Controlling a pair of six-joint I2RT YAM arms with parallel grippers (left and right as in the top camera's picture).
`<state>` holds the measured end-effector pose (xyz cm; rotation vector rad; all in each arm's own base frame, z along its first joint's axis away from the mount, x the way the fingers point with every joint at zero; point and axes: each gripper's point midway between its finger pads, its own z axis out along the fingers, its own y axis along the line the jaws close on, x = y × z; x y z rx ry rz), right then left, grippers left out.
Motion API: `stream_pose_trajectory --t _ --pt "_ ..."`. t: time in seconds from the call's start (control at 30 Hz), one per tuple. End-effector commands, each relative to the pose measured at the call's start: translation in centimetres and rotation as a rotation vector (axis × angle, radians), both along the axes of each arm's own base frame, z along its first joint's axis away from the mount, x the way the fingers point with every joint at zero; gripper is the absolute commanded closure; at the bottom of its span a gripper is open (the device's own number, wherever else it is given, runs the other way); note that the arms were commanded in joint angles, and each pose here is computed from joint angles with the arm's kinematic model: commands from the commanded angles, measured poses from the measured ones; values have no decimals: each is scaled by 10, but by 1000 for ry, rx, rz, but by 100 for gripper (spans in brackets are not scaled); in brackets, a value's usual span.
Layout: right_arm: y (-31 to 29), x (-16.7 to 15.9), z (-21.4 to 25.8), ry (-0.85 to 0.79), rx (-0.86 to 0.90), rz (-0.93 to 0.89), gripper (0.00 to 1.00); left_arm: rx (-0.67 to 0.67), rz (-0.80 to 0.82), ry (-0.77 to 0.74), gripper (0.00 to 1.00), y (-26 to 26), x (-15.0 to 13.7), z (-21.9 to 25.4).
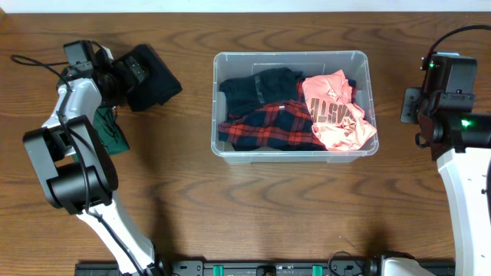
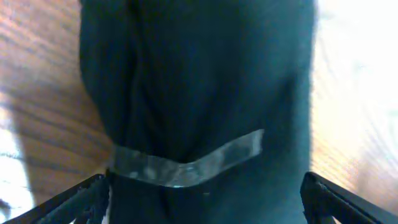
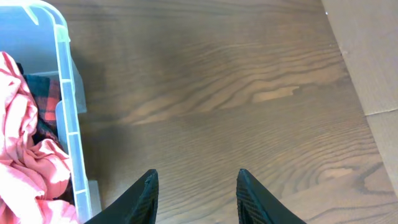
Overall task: Pack container
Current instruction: 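Move the left gripper to the black folded garment and grasp it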
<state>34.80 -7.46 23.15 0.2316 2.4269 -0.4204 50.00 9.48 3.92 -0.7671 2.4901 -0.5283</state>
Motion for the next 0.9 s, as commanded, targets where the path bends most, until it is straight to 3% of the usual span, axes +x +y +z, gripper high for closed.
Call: stream_pose_trajectory --t 0.0,0.3,0.43,0.6,0.7,0.87 --pt "-4 0 -6 16 4 -21 60 30 25 28 2 10 -1 -6" --pt "-5 3 -10 25 5 -21 60 77 45 87 2 16 -7 -28" --pt "-5 3 -10 26 5 -21 60 49 25 107 2 8 -7 -45" --pt "-5 2 -11 29 5 -21 60 -29 -31 52 4 -11 2 -32" --pt "-5 2 -11 28 5 -21 60 -84 -74 8 23 -25 6 -16" --pt "-5 2 -11 29 5 -21 60 -105 -104 -43 90 -32 5 18"
